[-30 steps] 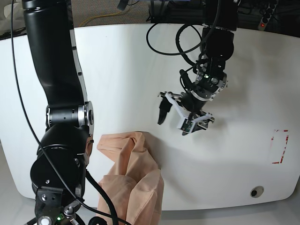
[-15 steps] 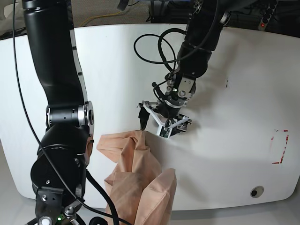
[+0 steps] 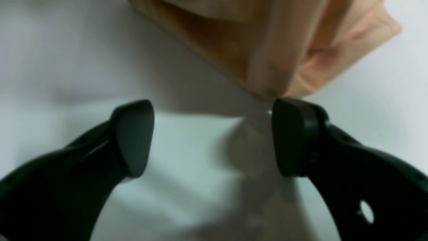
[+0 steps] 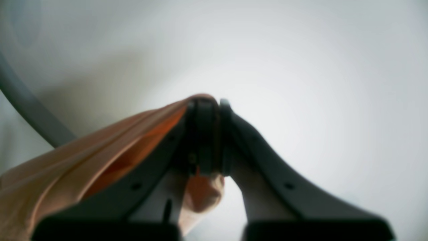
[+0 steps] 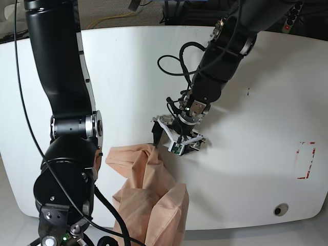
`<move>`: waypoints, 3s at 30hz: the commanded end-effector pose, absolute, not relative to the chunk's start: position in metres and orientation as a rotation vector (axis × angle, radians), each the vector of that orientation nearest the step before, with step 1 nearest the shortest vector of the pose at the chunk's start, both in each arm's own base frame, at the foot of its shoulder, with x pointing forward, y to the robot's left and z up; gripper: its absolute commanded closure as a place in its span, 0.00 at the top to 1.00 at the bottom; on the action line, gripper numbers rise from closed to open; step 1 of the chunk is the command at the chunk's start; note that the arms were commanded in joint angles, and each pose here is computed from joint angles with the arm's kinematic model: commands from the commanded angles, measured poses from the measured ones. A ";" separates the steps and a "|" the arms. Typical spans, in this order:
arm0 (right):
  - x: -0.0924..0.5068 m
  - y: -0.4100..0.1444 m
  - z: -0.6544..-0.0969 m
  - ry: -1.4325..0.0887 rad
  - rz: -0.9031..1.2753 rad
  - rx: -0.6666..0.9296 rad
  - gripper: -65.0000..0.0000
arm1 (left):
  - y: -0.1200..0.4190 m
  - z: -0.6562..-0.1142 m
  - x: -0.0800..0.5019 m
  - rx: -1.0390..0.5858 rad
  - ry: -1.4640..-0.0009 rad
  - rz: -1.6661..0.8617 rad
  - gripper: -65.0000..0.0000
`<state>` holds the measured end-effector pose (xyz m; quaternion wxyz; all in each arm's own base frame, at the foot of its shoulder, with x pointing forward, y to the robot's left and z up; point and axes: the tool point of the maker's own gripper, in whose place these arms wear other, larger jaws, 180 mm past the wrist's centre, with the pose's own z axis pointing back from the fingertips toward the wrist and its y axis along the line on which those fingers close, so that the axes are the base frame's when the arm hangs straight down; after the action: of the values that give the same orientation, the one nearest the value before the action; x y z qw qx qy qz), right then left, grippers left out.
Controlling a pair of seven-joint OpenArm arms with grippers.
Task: Fold the T-shirt properly
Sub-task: 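Pull the shirt taut between grippers, left gripper moving away from right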
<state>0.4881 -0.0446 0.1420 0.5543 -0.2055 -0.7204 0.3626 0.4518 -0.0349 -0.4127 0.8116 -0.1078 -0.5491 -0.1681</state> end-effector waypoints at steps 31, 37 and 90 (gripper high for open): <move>0.453 0.037 0.174 -1.824 0.961 -0.390 0.00 | -0.093 -0.359 0.470 -0.435 -1.262 -0.332 0.79; 0.451 0.044 0.171 -1.818 0.989 -0.405 0.00 | -0.107 -0.338 0.467 -0.482 -1.308 -0.339 0.78; 0.464 -0.003 0.175 -1.797 0.889 -0.464 0.00 | 0.105 -0.274 0.411 -0.262 -1.417 -0.230 0.01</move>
<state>0.4743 -0.0037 0.1495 0.5415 -0.1897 -0.7262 0.3788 0.4085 0.0864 -0.3027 0.7676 -0.1357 -0.6177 -0.1036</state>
